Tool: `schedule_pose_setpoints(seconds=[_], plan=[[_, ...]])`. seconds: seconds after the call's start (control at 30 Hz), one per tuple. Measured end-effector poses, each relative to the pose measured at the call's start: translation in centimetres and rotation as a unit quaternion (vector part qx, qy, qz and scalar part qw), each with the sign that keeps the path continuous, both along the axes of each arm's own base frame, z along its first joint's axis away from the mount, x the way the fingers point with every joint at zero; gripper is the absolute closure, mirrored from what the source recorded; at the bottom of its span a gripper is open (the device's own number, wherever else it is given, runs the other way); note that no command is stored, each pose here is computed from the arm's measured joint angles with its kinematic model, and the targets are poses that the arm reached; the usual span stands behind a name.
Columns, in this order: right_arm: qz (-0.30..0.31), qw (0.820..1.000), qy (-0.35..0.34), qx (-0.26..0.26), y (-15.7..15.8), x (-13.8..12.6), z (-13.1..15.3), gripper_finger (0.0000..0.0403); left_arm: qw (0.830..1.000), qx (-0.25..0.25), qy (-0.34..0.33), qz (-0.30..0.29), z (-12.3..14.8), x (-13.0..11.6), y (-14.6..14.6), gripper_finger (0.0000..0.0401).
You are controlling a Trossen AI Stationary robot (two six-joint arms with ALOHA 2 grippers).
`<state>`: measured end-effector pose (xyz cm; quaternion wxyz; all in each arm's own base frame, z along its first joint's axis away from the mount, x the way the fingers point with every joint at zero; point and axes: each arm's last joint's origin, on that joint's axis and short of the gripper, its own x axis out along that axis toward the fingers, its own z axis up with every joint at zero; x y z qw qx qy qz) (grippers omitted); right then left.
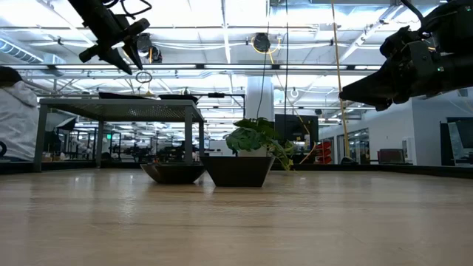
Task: Pick & Place Mini shaped plates
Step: Stack the distorted square plate on top of the distorted square plate on the shelf
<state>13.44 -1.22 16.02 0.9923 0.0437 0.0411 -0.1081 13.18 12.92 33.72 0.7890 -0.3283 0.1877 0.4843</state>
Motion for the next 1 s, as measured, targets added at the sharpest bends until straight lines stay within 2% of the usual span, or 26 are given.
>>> schedule_pose_setpoints(seconds=[0.27,0.6,0.83,1.0], plan=[[0.000,1.000,0.000,0.000,0.0,0.0,0.0,0.0275,0.999,0.007,-0.033,-0.042,0.4,1.7,-1.3,0.0251],[0.000,1.000,0.000,0.000,0.0,0.0,0.0,0.0275,0.991,0.043,-0.054,-0.118,-0.2,6.9,-3.0,0.0251],[0.000,1.000,0.000,0.000,0.0,0.0,0.0,0.0275,0.971,0.103,-0.063,-0.208,-0.7,11.2,-4.6,0.0251],[0.000,1.000,0.000,0.000,0.0,0.0,0.0,0.0275,0.958,0.124,-0.071,-0.247,-1.6,13.7,-6.0,0.0251]])
